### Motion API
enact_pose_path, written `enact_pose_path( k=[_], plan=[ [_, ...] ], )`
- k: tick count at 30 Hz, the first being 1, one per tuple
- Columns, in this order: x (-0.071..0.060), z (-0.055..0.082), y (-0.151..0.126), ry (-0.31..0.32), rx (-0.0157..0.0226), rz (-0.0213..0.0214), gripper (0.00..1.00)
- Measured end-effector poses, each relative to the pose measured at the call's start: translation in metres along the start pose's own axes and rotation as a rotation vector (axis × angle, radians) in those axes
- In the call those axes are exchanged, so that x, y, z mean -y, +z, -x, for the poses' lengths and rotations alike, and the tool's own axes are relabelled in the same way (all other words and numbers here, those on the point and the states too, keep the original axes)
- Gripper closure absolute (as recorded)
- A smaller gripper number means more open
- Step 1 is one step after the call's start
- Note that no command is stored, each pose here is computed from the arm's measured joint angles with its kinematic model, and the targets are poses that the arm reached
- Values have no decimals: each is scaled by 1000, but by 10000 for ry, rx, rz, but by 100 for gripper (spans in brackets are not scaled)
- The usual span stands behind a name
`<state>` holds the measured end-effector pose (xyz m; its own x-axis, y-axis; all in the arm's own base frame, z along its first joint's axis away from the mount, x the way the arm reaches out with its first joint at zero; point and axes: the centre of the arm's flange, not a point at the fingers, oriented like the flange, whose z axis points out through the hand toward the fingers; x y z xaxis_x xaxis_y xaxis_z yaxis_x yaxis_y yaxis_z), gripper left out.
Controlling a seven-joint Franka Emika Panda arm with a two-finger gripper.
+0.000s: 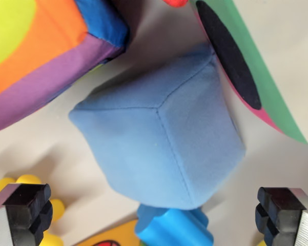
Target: Pick an object from the bin
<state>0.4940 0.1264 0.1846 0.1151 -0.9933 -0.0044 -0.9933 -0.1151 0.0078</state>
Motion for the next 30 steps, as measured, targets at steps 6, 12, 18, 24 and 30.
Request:
enact_pose_path(
  k=[6, 12, 18, 24, 30],
  plan=[
    [0, 0, 21, 4, -2, 5, 0],
    [0, 0, 38, 2, -4, 4, 0],
    [0, 0, 51, -4, -10, -8, 0],
    [0, 0, 58, 2, -12, -12, 0],
    [0, 0, 59, 4, -13, -25, 100]
  ],
)
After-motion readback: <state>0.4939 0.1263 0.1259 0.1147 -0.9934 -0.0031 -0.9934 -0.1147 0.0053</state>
